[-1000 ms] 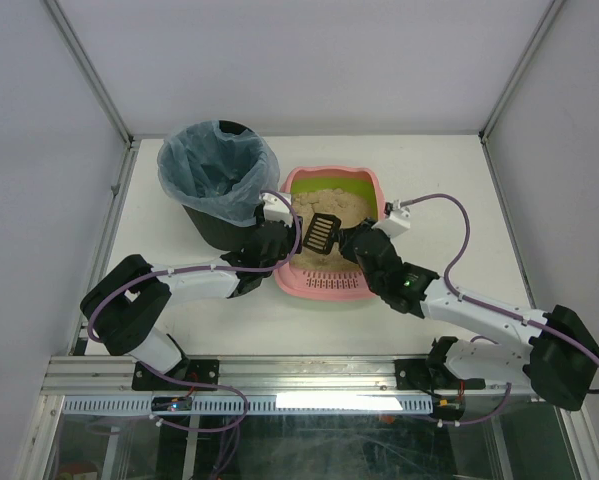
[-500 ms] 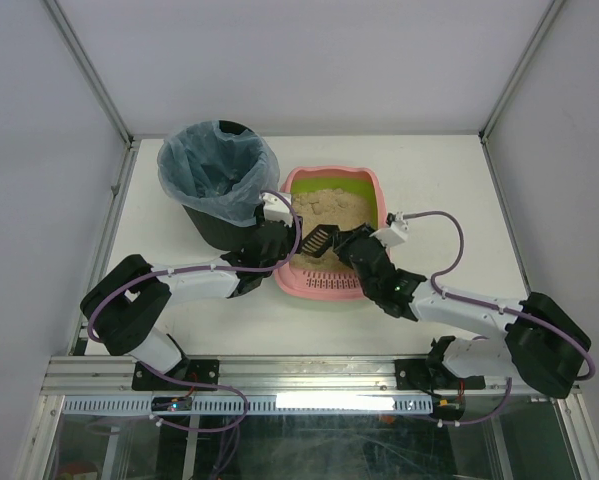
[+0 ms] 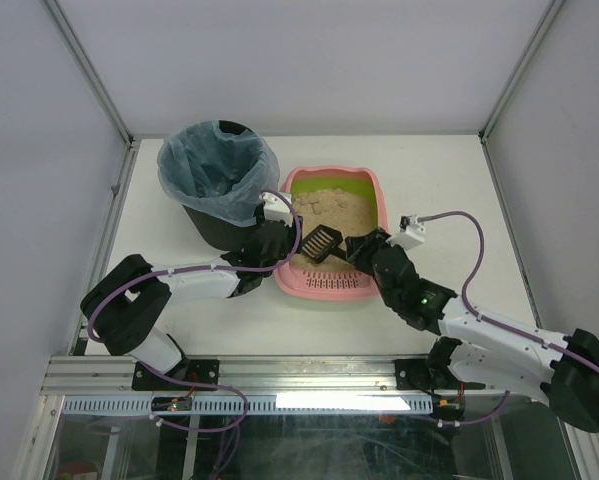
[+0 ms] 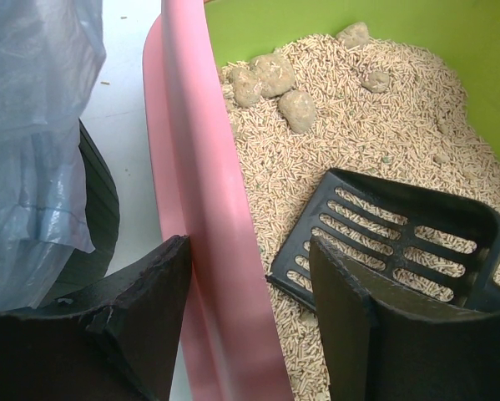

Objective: Clean the litter box

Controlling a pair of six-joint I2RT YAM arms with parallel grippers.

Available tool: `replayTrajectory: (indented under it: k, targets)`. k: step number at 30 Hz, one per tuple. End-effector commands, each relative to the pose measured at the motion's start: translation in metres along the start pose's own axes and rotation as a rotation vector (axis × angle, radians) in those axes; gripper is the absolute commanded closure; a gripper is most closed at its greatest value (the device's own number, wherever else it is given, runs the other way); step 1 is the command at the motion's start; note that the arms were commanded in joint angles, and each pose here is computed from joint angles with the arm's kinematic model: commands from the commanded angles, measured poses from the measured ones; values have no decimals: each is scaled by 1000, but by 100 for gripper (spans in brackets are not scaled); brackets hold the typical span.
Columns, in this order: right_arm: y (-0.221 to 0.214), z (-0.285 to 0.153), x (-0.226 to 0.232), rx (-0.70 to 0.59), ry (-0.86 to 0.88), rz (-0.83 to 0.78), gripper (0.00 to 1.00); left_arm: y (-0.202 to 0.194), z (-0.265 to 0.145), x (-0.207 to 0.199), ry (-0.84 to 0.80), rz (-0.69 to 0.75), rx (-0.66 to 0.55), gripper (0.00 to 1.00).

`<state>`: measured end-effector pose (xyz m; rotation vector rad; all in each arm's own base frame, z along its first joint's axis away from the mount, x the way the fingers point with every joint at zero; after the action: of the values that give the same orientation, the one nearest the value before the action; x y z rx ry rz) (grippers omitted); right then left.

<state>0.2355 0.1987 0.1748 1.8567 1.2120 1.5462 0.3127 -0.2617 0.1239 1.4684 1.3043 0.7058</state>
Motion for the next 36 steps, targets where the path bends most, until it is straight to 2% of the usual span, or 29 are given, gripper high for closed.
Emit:
replayTrajectory:
  k: [1, 8, 16, 18, 20, 21, 29, 36]
  targets:
    - [-4, -17, -8, 41, 42, -27, 58, 12, -1, -30, -101, -48, -25, 42]
    - [-22, -44, -20, 159, 130, -65, 57, 12, -1, -30, -104, -49, -24, 42]
    - [32, -68, -49, 7, -10, -186, 53, 15, -3, -25, -78, -42, -35, 41]
    - [39, -72, -48, 12, -12, -249, 49, 18, -6, -24, -80, -36, -42, 38]
    - [41, -75, -45, 47, -6, -316, 47, 23, -9, -20, -64, -37, -59, 26]
    - [42, -77, -45, 69, -14, -335, 47, 27, -11, -19, -69, -44, -67, 23]
    - [43, -93, -48, 123, 19, -353, 46, 65, -33, -36, -164, -73, -75, 18]
    - [49, -104, -44, 98, 100, -334, 46, 83, -77, -65, -426, -85, -18, 16]
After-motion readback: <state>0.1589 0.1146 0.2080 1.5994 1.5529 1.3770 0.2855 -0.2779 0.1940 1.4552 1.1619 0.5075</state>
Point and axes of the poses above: each gripper's point midway between its finger pads, its own z axis out along the fingers, its own x axis along the line the jaws close on, y = z × x, the point moved 3 cm from there along -z, back along the fingers, and after that the axes turned 5 degrees about -z, right-handed, at the moved point
